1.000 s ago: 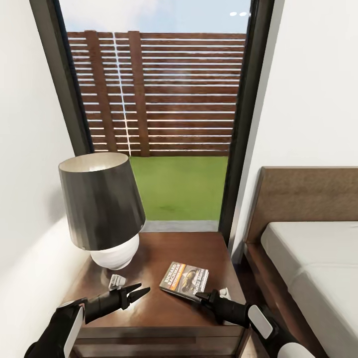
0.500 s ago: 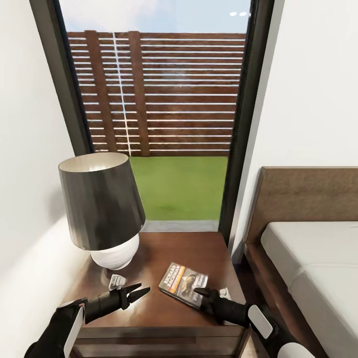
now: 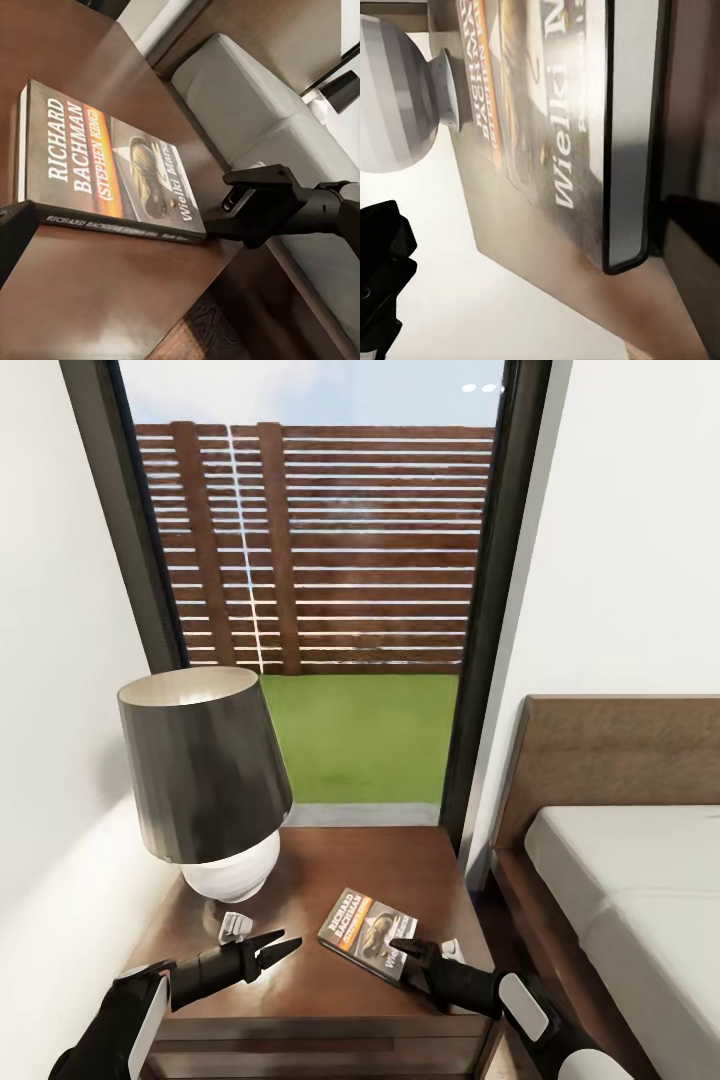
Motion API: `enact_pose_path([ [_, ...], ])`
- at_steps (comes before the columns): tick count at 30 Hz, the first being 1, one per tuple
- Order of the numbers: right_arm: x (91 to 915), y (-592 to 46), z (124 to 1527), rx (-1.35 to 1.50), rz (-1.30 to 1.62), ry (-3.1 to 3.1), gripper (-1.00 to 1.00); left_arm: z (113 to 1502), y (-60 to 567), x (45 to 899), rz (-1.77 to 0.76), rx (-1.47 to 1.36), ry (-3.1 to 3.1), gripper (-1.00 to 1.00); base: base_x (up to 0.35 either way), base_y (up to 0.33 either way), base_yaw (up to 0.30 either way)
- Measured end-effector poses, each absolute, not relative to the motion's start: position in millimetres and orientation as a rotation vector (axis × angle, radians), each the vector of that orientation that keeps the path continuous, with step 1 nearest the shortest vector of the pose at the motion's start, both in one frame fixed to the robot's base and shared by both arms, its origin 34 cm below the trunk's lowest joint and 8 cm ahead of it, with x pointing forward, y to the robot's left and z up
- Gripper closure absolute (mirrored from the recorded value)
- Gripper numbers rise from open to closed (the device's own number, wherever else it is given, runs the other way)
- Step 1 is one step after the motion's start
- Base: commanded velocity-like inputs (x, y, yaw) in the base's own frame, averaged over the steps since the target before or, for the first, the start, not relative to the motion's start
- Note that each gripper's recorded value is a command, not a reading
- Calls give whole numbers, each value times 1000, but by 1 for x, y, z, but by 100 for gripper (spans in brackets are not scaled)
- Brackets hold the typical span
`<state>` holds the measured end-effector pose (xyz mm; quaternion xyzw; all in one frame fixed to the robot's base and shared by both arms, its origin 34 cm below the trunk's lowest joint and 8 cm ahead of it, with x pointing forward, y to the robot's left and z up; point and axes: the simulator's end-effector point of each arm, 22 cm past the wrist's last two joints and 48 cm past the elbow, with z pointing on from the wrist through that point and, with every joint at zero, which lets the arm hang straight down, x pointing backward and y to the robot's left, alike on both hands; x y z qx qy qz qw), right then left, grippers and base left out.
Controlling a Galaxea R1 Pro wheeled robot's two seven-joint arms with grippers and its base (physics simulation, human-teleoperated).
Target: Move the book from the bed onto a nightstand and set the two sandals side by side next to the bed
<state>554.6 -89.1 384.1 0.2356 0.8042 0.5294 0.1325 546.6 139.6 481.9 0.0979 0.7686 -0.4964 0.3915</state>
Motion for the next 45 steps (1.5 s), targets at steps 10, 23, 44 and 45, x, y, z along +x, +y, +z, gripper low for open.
enact_pose_path([
  [10,556,-90,384,688,1535,2327,-100,482,140,547,-1261,248,1953,-100,-122,0,0],
  [23,555,-89,384,686,1536,2328,-100,482,140,547,-1261,249,1952,-100,-46,0,0],
  [44,558,-90,409,625,1505,2324,-100,515,138,549,-1245,280,1908,-100,0,0,0],
  [45,559,-90,412,626,1505,2324,-100,517,138,550,-1245,279,1908,-100,0,0,0],
])
